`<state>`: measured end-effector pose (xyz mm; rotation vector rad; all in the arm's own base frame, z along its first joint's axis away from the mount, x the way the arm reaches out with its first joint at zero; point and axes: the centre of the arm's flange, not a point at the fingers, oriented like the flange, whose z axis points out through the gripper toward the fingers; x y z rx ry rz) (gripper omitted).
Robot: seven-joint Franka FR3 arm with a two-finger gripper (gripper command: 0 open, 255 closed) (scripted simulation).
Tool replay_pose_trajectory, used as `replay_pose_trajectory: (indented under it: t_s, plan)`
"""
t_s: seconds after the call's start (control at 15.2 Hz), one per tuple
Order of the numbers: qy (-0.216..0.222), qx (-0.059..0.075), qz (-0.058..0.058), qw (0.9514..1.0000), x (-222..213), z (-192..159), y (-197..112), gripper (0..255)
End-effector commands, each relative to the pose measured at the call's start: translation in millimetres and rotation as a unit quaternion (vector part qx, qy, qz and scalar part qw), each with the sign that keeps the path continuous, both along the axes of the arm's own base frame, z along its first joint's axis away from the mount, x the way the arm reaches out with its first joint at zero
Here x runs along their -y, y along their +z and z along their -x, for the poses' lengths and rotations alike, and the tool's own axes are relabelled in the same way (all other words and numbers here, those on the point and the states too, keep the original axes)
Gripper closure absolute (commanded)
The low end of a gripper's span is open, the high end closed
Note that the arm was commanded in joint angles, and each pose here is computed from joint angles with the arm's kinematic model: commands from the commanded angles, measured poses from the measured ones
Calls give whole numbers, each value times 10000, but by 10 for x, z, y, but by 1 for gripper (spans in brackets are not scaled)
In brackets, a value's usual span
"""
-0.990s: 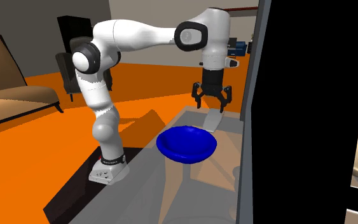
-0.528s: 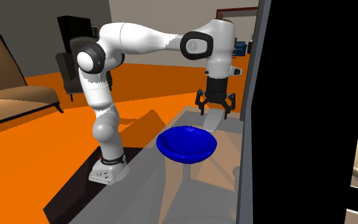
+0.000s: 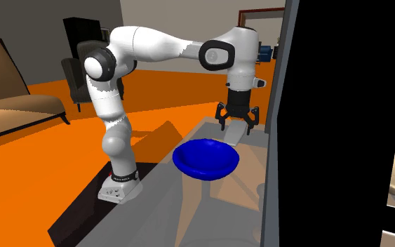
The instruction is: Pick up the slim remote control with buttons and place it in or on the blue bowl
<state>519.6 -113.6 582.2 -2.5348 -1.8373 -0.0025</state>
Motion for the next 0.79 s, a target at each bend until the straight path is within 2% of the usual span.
replay_pose_trajectory:
  t_s: [0.0,0.07,0.73]
  plan:
    - [0,0,0,10000,0,0,0,0]
    - [0,0,0,10000,0,0,0,255]
    - [0,0,0,10000,0,1,52,255]
